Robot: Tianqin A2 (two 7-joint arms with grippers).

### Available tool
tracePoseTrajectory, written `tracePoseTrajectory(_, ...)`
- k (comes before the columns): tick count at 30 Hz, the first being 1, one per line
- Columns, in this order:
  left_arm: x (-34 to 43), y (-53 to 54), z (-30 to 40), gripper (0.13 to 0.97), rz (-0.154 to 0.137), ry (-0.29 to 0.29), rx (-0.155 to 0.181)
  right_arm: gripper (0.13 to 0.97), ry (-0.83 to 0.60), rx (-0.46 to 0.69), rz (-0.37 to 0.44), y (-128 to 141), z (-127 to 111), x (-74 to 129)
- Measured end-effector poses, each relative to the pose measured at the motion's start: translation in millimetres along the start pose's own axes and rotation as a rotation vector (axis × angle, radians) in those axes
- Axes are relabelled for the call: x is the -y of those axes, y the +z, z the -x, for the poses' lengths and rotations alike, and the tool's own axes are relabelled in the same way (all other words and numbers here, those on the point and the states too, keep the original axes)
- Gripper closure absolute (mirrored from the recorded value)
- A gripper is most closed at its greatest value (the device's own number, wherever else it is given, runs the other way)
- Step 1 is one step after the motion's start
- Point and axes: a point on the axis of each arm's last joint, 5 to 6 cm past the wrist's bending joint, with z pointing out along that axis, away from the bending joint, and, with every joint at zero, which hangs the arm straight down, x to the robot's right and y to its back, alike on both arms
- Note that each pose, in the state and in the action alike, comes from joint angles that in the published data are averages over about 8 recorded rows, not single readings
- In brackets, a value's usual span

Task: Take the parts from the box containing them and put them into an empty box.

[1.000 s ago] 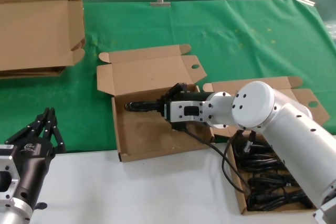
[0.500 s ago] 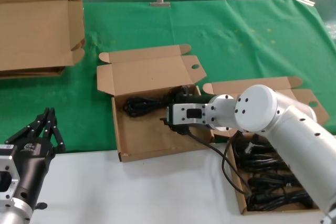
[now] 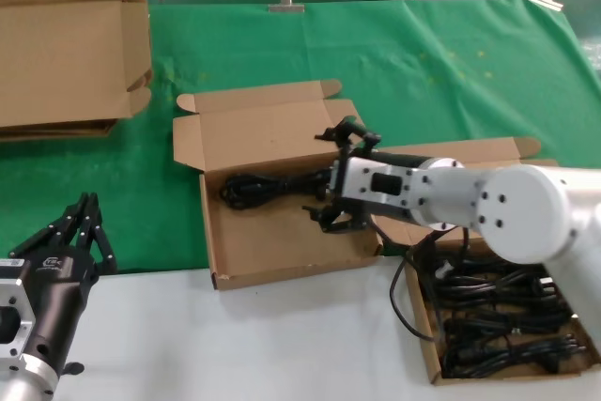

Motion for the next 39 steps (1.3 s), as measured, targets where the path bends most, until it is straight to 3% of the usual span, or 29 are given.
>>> tracePoseTrajectory(9, 0.0, 0.0, 0.0, 0.925, 0.000, 0.000, 0.000, 0.352, 0.170, -0.118, 0.016, -50.2, -5.7, -11.6)
tracePoseTrajectory(19, 0.0, 0.0, 0.0, 0.925, 0.000, 0.000, 0.000, 0.199, 0.333, -0.230, 0.057, -101.4, 1.8, -43.4)
tracePoseTrajectory(28, 0.0, 0.0, 0.0, 0.925, 0.000, 0.000, 0.000, 0.136, 0.466, -0.300, 0.082, -134.2, 18.2, -66.7)
tracePoseTrajectory(39, 0.0, 0.0, 0.0, 0.925, 0.000, 0.000, 0.000, 0.130, 0.592, -0.376, 0.099, -154.1, 37.5, -83.6)
